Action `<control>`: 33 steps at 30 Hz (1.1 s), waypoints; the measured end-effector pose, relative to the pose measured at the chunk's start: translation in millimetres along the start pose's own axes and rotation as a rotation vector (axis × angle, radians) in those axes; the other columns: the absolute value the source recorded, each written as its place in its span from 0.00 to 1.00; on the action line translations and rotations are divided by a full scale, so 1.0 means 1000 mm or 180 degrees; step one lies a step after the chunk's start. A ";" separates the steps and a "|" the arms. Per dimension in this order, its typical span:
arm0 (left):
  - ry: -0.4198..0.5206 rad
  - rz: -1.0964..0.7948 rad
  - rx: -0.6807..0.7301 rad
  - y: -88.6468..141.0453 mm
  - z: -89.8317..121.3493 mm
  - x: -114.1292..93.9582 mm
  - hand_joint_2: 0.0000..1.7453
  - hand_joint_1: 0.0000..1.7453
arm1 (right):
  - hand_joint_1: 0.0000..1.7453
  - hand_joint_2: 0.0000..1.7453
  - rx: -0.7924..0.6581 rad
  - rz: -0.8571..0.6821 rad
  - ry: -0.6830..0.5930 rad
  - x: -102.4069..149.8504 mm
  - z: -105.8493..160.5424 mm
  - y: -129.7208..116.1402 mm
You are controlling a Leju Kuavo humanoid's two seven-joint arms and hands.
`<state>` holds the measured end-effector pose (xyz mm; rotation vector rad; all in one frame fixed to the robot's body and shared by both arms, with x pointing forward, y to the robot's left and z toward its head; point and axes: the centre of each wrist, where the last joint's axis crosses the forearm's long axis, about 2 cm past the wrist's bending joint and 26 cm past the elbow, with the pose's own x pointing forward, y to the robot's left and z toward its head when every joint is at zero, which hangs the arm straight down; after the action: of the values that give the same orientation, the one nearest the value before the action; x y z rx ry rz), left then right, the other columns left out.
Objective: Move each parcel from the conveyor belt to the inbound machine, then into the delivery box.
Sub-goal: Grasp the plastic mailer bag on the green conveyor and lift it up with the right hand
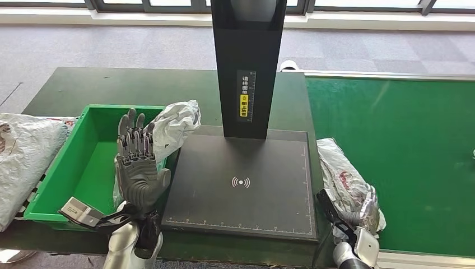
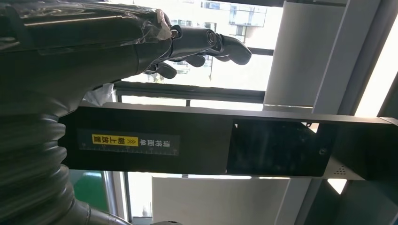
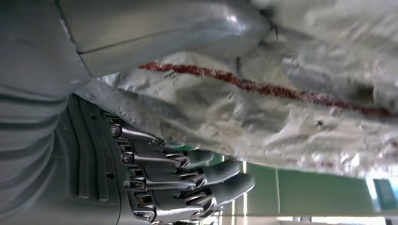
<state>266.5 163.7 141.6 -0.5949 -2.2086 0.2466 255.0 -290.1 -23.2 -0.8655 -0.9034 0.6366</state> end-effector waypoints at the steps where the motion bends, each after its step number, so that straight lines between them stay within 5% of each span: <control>1: 0.0003 -0.0004 -0.0003 0.000 0.000 0.000 1.00 0.00 | 1.00 1.00 0.0062 -0.0002 0.0003 0.000 0.000 0.001; 16: 0.0026 -0.0085 0.0010 0.000 0.002 0.000 1.00 0.00 | 1.00 1.00 0.0169 -0.0009 0.0015 0.003 -0.003 0.000; 27: 0.0004 -0.0042 0.0032 0.000 0.003 0.002 1.00 0.00 | 1.00 1.00 -0.1263 -0.0435 -0.0770 -0.005 0.013 -0.022; 33: 0.0019 0.0046 0.0050 0.000 0.004 -0.001 1.00 0.00 | 1.00 1.00 -0.2359 -0.0708 -0.1407 -0.004 0.029 -0.064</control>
<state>263.6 163.5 138.5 -0.6024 -2.1952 0.2692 235.1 -315.4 39.9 -1.2771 -1.6668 0.2876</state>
